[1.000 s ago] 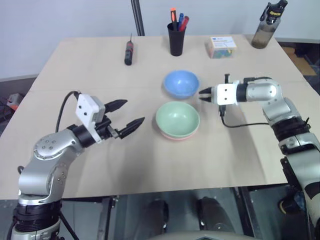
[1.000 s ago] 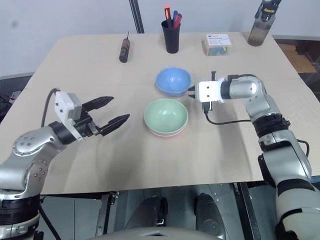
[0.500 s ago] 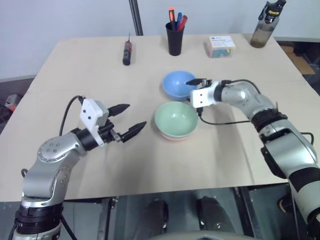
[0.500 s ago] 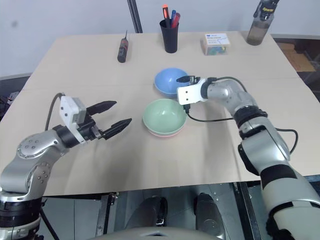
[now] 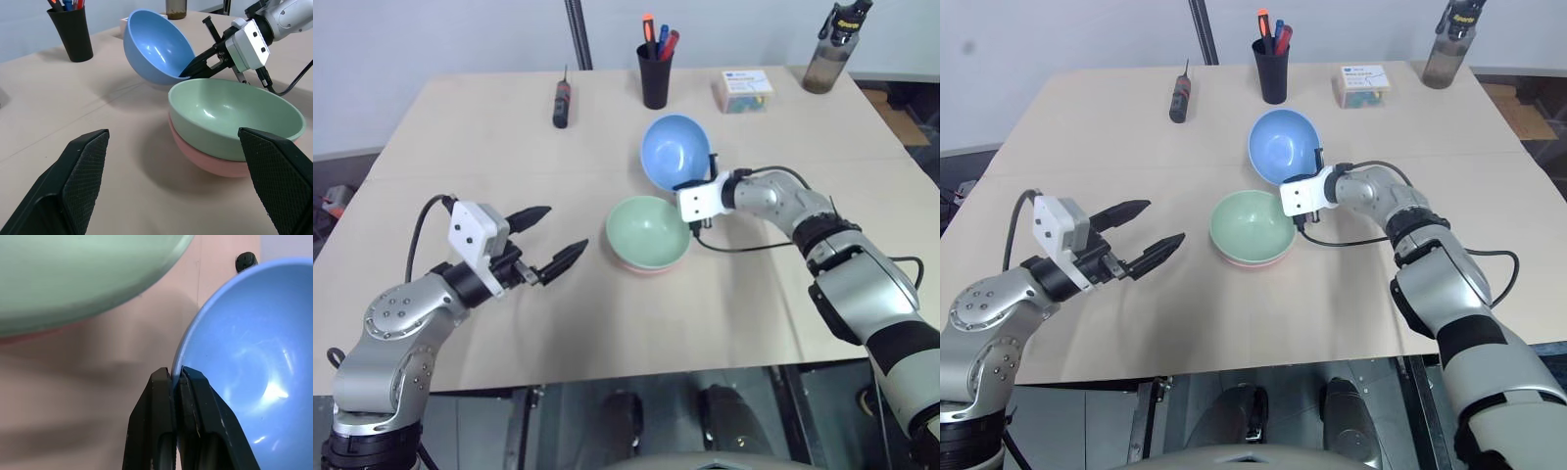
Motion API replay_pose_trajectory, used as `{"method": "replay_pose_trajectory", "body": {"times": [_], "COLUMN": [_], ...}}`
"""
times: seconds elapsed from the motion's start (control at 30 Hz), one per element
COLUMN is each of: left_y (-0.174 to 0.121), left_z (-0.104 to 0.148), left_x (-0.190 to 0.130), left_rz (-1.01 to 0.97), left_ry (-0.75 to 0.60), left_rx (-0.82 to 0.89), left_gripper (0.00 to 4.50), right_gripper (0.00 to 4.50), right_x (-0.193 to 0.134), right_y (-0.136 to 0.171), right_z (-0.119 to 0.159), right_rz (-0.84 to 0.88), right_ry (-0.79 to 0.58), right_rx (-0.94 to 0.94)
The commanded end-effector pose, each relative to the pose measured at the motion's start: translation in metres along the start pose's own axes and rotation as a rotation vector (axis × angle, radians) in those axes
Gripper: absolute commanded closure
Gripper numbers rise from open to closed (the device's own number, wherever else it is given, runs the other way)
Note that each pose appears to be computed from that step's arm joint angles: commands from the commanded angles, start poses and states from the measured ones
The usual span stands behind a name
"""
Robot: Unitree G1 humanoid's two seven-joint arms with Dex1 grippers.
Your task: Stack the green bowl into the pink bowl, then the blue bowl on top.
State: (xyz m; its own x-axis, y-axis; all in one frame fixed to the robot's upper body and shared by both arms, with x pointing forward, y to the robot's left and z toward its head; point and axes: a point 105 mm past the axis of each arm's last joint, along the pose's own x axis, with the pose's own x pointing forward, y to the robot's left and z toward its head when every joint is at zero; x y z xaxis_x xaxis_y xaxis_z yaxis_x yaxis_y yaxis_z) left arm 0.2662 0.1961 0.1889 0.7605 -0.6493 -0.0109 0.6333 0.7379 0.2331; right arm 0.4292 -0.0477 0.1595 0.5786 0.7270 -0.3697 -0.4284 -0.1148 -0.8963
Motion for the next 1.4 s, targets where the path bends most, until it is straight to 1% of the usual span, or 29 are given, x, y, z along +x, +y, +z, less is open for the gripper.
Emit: {"method": "replay_pose_trajectory", "body": {"times": [0.03, 0.17, 0.27, 0.33, 0.43, 0.53, 0.63, 0.7, 0.73, 0.77, 0.87, 0.93, 0.97, 1.03, 1.07, 1.13, 1.2, 1.23, 1.4], "left_y": [-0.004, -0.004, -0.001, 0.005, 0.006, 0.008, 0.007, 0.003, 0.0, -0.003, -0.01, -0.009, -0.005, 0.0, 0.001, 0.002, 0.007, 0.009, 0.01], "left_z": [0.017, 0.019, 0.021, 0.023, 0.02, 0.018, 0.019, 0.018, 0.017, 0.017, 0.015, 0.013, 0.011, 0.009, 0.008, 0.004, 0.002, 0.0, -0.004], "left_x": [-0.007, -0.018, -0.038, -0.052, -0.071, -0.075, -0.069, -0.063, -0.061, -0.058, -0.053, -0.05, -0.049, -0.048, -0.049, -0.05, -0.049, -0.048, -0.046], "left_rz": [-0.043, -0.091, -0.11, -0.12, -0.198, -0.229, -0.251, -0.268, -0.28, -0.295, -0.32, -0.295, -0.264, -0.231, -0.228, -0.225, -0.191, -0.176, -0.194], "left_ry": [-0.045, -0.057, -0.065, -0.086, -0.063, -0.046, -0.057, -0.054, -0.049, -0.042, -0.01, 0.004, 0.011, 0.024, 0.032, 0.073, 0.102, 0.121, 0.148], "left_rx": [0.053, 0.048, 0.059, 0.05, -0.015, -0.042, -0.047, -0.048, -0.052, -0.047, -0.038, -0.037, -0.035, -0.051, -0.052, -0.035, -0.02, -0.017, -0.033], "left_gripper": [0.03, 0.03, 0.03, 0.03, 0.03, 0.03, 0.03, 0.03, 0.03, 0.03, 0.03, 0.03, 0.03, 0.03, 0.03, 0.03, 0.03, 0.03, 0.03], "right_gripper": [4.48, 4.48, 4.48, 4.48, 4.48, 3.52, 2.11, 1.24, 1.14, 0.52, 0.52, 0.52, 0.52, 0.52, 0.01, 0.01, 0.01, 0.01, 0.01], "right_x": [-0.025, -0.062, -0.096, -0.11, -0.119, -0.113, -0.104, -0.1, -0.099, -0.1, -0.11, -0.121, -0.13, -0.148, -0.156, -0.169, -0.185, -0.192, -0.215], "right_y": [-0.046, -0.055, -0.048, -0.038, -0.022, -0.01, 0.0, -0.001, -0.004, -0.007, -0.009, -0.009, -0.002, 0.011, 0.014, 0.019, 0.019, 0.022, 0.037], "right_z": [0.016, 0.03, 0.056, 0.072, 0.093, 0.109, 0.115, 0.114, 0.111, 0.106, 0.09, 0.075, 0.064, 0.051, 0.046, 0.042, 0.033, 0.031, 0.033], "right_rz": [-0.075, 0.009, 0.105, 0.16, 0.237, 0.262, 0.264, 0.205, 0.152, 0.108, 0.021, -0.039, -0.03, -0.005, -0.016, -0.032, -0.096, -0.102, -0.096], "right_ry": [-0.141, -0.3, -0.42, -0.452, -0.478, -0.501, -0.505, -0.489, -0.472, -0.452, -0.393, -0.369, -0.327, -0.271, -0.256, -0.233, -0.183, -0.165, -0.109], "right_rx": [0.105, 0.199, 0.264, 0.296, 0.339, 0.399, 0.428, 0.429, 0.428, 0.428, 0.457, 0.559, 0.614, 0.683, 0.718, 0.773, 0.795, 0.813, 0.862]}}
